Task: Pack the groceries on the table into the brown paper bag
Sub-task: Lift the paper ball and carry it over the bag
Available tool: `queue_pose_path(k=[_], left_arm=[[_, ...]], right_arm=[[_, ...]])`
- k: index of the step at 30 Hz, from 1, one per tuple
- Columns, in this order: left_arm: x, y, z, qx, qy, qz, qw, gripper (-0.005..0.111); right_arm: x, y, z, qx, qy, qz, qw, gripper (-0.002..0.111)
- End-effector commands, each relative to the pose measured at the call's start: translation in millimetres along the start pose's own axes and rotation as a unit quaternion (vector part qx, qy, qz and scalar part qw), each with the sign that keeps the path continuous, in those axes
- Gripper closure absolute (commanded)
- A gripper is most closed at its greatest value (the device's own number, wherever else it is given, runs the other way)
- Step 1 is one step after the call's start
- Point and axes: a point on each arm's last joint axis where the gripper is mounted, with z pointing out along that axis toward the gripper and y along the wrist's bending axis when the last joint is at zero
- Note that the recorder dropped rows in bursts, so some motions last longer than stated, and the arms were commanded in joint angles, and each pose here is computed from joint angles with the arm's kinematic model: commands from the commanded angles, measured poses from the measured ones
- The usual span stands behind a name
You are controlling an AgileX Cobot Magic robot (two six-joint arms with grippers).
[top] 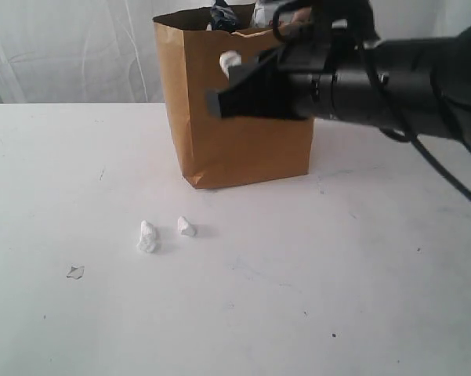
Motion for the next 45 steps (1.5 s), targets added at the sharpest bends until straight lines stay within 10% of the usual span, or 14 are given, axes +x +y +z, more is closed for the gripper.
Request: queue_pose_path(k=[1,12,29,45], left_arm=[[-2,0.1,-2,0.000,-0.006,-0.004,1.000,0.107],[-2,0.1,-2,0.000,-0.006,-0.004,1.000,0.107],[-2,0.1,-2,0.000,-0.006,-0.004,1.000,0.107],[-2,0.1,-2,0.000,-0.006,-0.004,1.000,0.107]], right_arm=[[-27,-7,6,0.045,-0.066,0.017,0.997,0.107],[-44,-10,65,0.065,-0.085,0.034,0.994,0.107],[-20,-47,127,0.257,-0.184,0.018,0.949,0.107],[-3,-36,156,0.186,-0.190,-0.054,0.962,0.107]])
